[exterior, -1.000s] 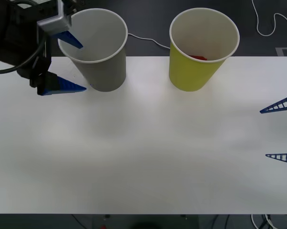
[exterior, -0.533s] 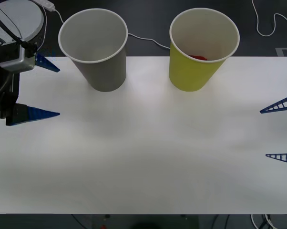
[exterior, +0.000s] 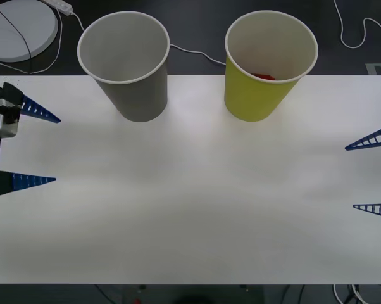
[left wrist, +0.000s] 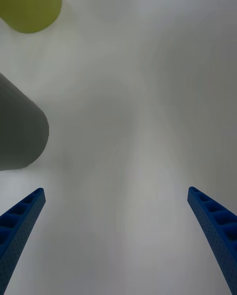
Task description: Put the can into the green bin and the plastic bottle into the gray bin
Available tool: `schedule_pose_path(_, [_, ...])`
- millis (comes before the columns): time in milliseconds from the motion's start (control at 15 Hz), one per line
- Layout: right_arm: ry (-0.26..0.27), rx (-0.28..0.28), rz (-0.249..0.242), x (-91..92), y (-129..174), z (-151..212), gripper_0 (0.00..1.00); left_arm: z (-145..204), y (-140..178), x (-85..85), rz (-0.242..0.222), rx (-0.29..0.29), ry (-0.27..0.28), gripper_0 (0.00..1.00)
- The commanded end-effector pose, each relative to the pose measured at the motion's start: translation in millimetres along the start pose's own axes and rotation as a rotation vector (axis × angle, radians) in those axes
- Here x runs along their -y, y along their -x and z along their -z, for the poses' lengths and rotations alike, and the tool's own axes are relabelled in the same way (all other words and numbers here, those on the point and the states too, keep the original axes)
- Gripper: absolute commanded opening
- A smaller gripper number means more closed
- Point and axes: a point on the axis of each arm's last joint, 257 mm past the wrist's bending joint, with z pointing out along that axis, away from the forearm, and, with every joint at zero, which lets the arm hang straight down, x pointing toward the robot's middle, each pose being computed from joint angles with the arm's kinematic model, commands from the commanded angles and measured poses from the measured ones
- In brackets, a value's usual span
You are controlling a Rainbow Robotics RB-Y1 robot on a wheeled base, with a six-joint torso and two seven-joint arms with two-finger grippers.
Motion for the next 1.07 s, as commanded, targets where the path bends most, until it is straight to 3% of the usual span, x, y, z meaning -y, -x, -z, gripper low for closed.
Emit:
schedule_pose_path(67, [0.0, 0.0, 0.0, 0.0, 0, 0, 1.0, -4, -10, 13.0, -0.015, 0.028, -0.031, 1.0])
schedule_pose_path(333, [0.0, 0.0, 0.0, 0.0, 0, 0, 1.0, -12, -19, 19.0, -0.007, 0.09, -0.049, 1.0])
schedule_pose_path(1067, [0.0, 0.0, 0.0, 0.0, 0, 0, 1.0, -29, -24, 30.9, -0.025, 0.082, -0.073, 1.0])
